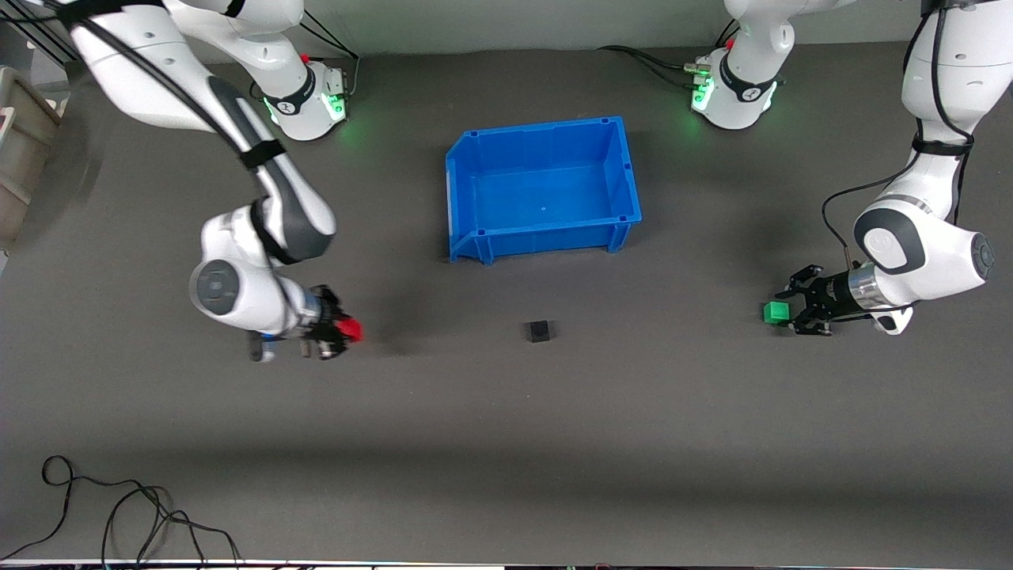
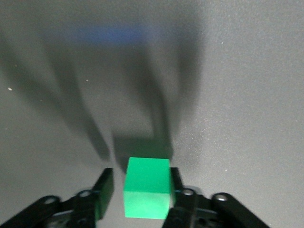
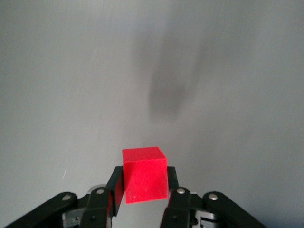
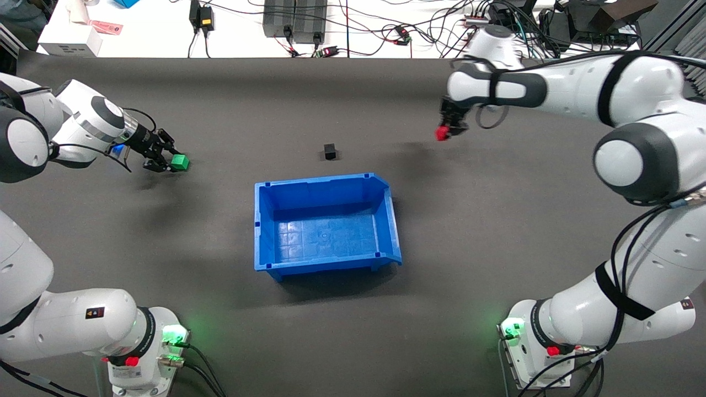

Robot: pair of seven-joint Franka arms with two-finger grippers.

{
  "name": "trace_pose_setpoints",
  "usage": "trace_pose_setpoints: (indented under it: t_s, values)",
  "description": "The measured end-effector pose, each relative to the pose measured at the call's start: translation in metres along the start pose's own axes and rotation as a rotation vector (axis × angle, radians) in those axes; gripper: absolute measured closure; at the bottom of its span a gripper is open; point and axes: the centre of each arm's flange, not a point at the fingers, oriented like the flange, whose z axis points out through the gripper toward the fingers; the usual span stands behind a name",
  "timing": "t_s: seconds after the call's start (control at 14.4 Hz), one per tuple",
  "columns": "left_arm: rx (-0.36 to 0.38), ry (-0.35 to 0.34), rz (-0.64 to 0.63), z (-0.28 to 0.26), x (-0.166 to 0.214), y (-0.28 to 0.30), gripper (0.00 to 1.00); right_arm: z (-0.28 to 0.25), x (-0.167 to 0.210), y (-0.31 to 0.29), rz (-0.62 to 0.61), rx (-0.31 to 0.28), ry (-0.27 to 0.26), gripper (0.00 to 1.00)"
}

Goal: Attach green and red cubes to black cube
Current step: 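Carry the red cube toward the black cube while the left gripper grasps the green cube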

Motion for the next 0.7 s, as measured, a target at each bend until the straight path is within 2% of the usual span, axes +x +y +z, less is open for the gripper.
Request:
trace_pose_setpoints:
  t_s: [0.07,0.28,0.56,0.7]
  values:
    - [-0.002,0.000,0.001,-0.001,0.000,0.001,0.63,0.001,-0.036,-0.007,0.039,0.015,-0.011,0.60]
    - [-0.010,-0.016,0.013,-0.010,-0.006,0.012,0.63,0.015,-0.113,-0.029,0.169,0.039,-0.058,0.60]
    - [-0.015,-0.077,0.031,-0.041,-0.030,0.044,0.63,0.056,-0.156,-0.059,0.234,0.031,-0.127,0.60]
    - [-0.038,-0.114,0.031,-0.043,-0.059,0.060,0.63,0.080,-0.177,-0.062,0.243,0.015,-0.151,0.60]
